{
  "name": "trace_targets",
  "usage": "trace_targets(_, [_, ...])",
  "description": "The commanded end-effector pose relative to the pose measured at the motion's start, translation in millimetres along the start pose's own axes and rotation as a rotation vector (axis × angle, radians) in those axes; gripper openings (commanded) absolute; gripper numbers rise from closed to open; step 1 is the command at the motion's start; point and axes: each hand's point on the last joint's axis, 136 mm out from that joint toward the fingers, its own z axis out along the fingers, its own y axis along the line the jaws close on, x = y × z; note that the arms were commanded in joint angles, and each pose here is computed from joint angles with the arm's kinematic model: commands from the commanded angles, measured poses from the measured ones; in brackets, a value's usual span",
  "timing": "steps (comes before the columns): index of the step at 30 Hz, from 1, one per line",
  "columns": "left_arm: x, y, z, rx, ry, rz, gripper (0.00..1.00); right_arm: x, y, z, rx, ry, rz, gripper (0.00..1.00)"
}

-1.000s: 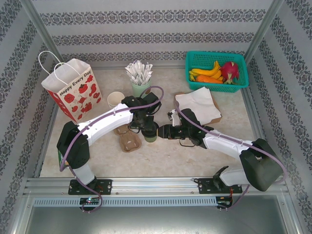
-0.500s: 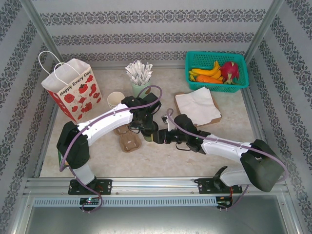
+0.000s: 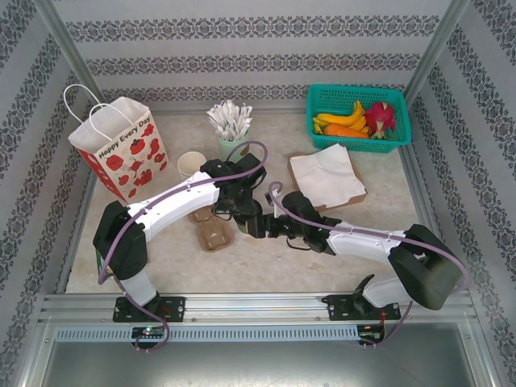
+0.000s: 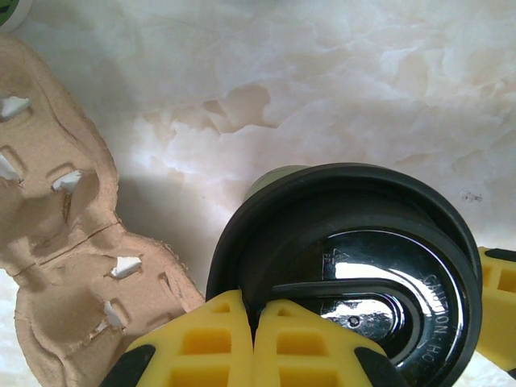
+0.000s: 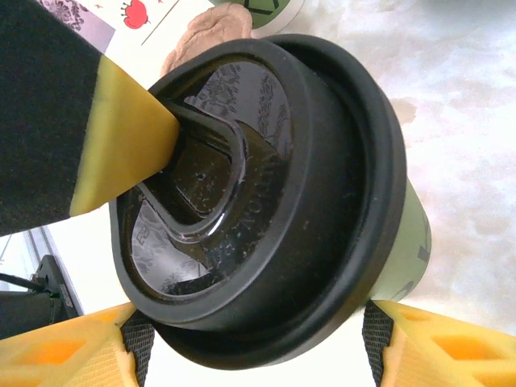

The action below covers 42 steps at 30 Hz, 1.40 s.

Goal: Pack the takeout coffee

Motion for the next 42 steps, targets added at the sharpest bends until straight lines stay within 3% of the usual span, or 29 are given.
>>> trace_targets(1, [37.3, 4.7, 32.4, -0.034, 0.163, 0.006, 0.0, 12.2, -50.8, 3.4, 0.203, 0.005, 0.076, 0.69])
trace_targets(6, [35.2, 4.9, 31.3, -0.038, 0.154, 0.007, 0.0, 4.7, -23.0, -3.0, 0.073, 0.02, 0.034, 0.7])
trace_targets(12, [30.7, 5.8, 26.8, -0.045, 0.134, 0.006, 0.0, -37.0, 2.4, -22.8, -0.039, -0.063, 0.196, 0.75])
trace_targets(23, [25.7, 1.2, 22.0, -0.033, 0.124, 0.021, 0.03, -50.8, -16.9, -14.3, 0.05, -0.049, 0.354, 0.81])
trace_targets(42, [22.2, -10.7, 19.0, 0.029, 0.115, 0.05, 0.09, -29.7, -35.4, 3.8, 0.135, 0.07, 0.372, 0.68])
